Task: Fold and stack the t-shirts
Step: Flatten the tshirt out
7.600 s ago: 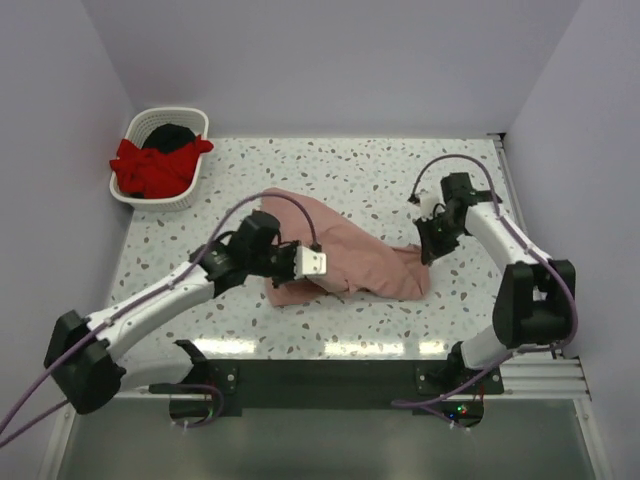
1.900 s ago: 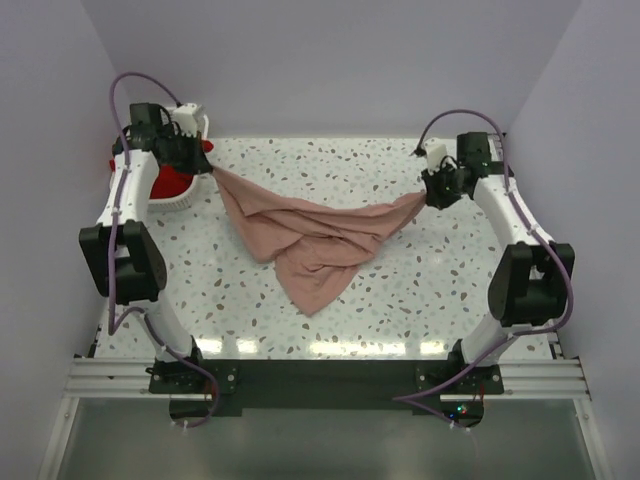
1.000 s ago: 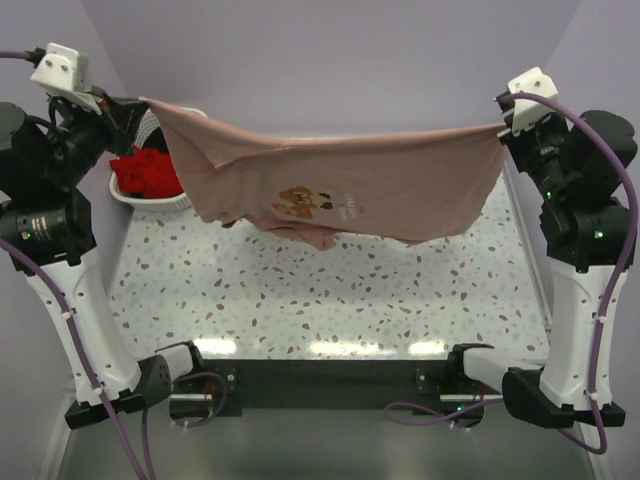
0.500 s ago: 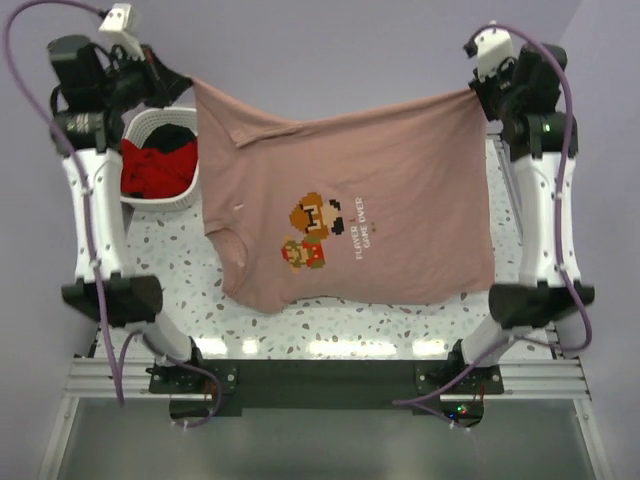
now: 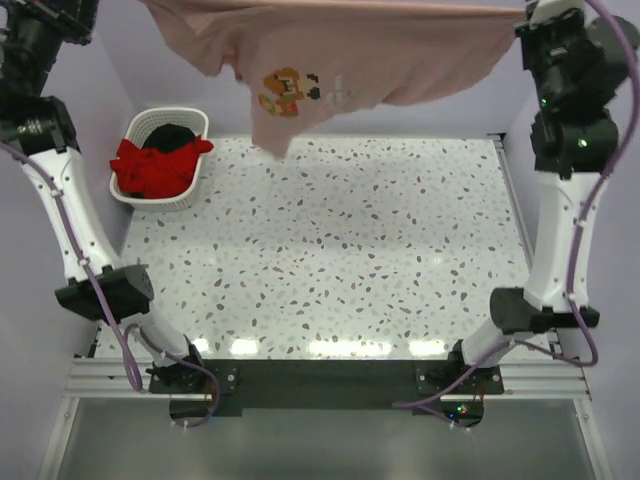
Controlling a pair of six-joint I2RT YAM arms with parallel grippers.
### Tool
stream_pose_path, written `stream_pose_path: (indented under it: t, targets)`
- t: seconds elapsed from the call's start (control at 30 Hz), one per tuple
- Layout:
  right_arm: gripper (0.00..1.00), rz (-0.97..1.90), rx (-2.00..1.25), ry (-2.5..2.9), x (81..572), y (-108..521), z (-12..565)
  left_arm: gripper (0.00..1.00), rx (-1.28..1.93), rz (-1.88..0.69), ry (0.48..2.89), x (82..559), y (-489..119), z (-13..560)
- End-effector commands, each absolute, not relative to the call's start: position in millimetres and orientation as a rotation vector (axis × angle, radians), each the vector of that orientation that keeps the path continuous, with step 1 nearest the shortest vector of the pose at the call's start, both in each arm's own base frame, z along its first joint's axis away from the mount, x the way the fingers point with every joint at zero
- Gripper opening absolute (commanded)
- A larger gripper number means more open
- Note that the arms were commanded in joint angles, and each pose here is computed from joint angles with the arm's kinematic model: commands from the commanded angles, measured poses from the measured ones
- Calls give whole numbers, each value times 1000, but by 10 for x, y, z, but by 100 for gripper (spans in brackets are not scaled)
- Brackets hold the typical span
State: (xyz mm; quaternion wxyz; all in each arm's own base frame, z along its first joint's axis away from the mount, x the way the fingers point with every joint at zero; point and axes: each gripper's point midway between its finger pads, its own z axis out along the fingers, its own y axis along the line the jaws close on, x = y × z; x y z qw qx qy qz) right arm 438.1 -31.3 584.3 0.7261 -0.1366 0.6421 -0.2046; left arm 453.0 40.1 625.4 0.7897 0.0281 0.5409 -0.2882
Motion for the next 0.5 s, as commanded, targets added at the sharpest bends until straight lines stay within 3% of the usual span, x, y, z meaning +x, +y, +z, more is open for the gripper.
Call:
stream_pose_path:
  t: [0.0,0.1,0.13,0.2,0.23,0.37,0.47]
  targets:
    - [0,-548,-177,1093,3521,-494,6845,0,237,-590,896,3521,53,7012]
    - [0,-547,-346,1235,3774,-371,6283,0,227,-616,1085,3783,82,6281]
    - [0,-550,-386,1290,3858,-365,6056,0,217,-644,1197,3947,113,5801]
    - [0,-511,-620,1452,4016,-206,5230,0,280,-598,1276,3883,63,5376]
    - [0,-489,-691,1510,4005,-163,4920,0,302,-652,1377,3908,21,4883]
    - [0,-334,-1019,1764,3688,23,3336,0,439,-544,1692,3661,28,3622]
    - [0,-335,-1160,1832,3308,-1,2798,0,567,-492,1885,3365,40,2851]
